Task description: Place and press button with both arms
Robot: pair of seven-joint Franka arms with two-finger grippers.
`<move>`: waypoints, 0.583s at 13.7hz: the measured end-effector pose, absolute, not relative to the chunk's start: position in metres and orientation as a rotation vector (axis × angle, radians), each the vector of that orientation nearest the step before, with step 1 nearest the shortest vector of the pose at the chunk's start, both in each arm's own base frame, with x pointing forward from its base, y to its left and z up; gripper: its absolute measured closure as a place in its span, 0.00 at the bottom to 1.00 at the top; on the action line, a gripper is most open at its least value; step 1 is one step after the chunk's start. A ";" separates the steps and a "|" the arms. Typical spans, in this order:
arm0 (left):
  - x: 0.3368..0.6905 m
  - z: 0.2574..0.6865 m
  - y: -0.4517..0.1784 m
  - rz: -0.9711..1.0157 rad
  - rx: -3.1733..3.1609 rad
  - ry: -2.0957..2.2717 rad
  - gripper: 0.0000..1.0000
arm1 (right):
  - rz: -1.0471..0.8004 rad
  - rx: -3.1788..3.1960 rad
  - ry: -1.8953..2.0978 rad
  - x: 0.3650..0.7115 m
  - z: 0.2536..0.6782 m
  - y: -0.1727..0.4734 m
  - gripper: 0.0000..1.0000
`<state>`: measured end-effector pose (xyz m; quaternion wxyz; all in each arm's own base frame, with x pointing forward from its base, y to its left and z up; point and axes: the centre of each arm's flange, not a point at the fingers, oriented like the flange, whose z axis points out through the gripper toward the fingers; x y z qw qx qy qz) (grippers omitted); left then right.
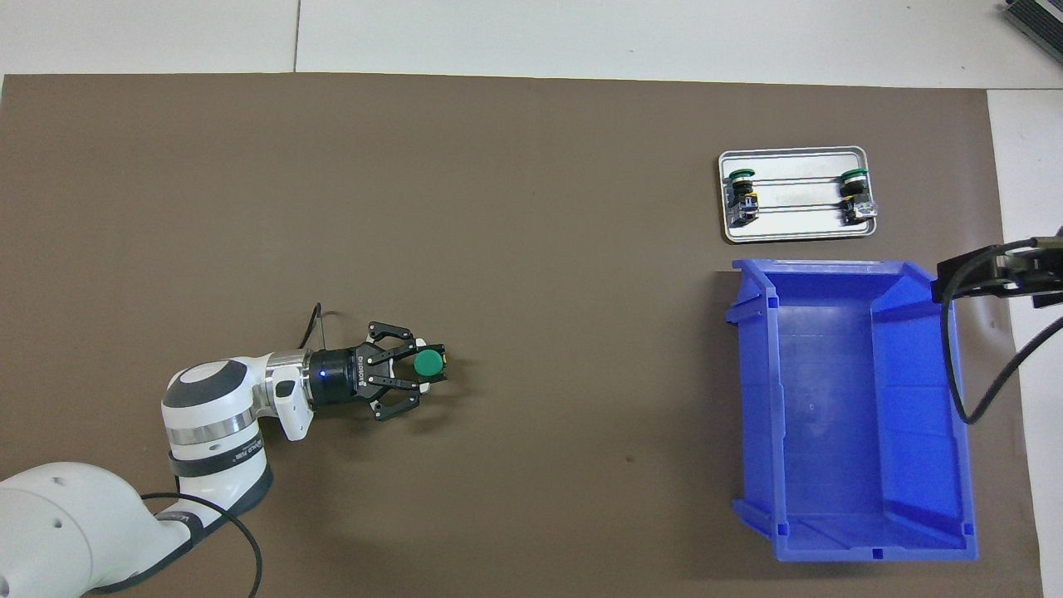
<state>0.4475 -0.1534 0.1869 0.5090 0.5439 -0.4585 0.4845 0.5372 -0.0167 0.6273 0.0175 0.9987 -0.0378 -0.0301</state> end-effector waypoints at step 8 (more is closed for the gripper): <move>0.447 0.185 -0.154 1.170 1.307 -1.107 0.26 | -0.094 3.103 -0.117 0.537 0.627 -0.017 0.00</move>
